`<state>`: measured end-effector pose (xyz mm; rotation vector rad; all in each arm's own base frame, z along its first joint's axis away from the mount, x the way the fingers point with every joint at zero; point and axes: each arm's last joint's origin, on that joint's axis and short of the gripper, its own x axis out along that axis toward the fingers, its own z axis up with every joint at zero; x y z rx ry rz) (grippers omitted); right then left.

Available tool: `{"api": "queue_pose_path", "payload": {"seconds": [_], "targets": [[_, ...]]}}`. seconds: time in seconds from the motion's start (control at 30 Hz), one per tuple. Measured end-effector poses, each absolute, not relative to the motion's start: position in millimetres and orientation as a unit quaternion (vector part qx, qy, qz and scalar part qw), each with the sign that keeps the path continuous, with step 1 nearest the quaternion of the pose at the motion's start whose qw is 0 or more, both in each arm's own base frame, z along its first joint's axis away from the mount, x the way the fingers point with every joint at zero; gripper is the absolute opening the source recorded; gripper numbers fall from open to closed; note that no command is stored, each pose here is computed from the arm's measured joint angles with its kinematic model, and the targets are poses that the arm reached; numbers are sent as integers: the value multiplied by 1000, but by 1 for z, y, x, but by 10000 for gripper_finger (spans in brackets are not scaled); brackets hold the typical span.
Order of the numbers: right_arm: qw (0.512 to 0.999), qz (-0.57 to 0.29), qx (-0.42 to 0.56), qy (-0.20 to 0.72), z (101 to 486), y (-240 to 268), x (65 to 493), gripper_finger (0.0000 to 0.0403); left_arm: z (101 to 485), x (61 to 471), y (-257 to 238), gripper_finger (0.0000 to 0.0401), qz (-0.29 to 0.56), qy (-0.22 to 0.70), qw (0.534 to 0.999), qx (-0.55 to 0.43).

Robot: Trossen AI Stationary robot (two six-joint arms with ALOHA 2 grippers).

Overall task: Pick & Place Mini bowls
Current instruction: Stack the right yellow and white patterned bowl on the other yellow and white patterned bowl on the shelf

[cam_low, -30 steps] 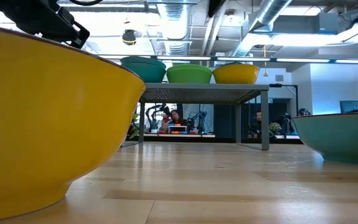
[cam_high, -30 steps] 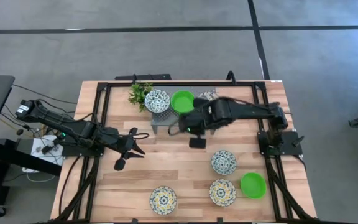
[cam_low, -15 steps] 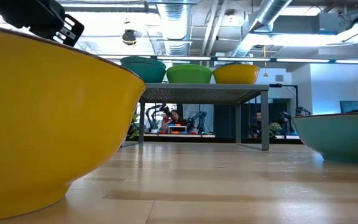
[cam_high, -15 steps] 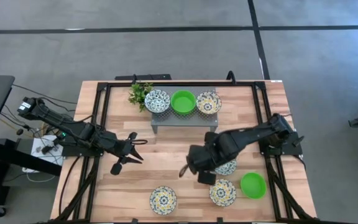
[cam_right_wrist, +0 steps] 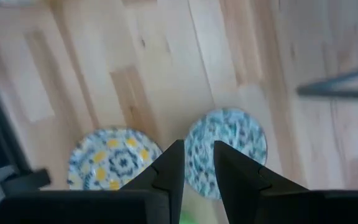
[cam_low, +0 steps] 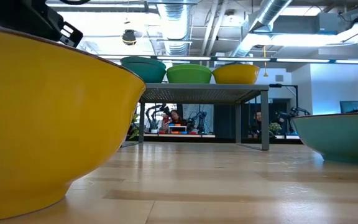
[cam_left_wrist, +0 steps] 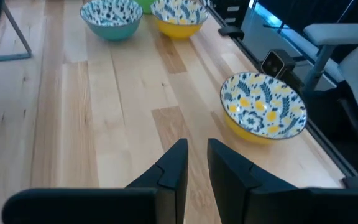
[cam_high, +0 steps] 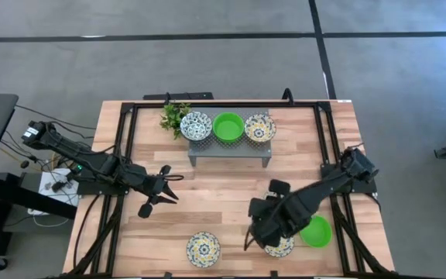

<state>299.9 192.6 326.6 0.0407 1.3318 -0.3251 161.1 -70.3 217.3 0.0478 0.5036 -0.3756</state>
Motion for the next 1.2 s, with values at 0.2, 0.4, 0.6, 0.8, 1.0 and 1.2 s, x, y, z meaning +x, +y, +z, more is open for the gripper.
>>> {"api": "queue_pose_path", "payload": {"seconds": [0.2,0.4,0.6,0.8,1.0,1.2], "targets": [[760,-102,74,637,294,207,292,82,219,162,-71,63,-186,231,955,21],[755,-74,138,636,273,204,279,72,223,164,-72,63,-188,210,959,17],[725,-144,258,622,267,194,238,67,224,164,-72,63,-188,206,960,16],[687,-194,381,588,240,191,203,67,224,164,-72,63,-188,206,960,16],[664,-228,411,582,218,184,191,67,224,165,-72,63,-188,203,961,15],[664,-228,421,574,212,179,201,67,226,165,-72,63,-189,196,962,14]]}}
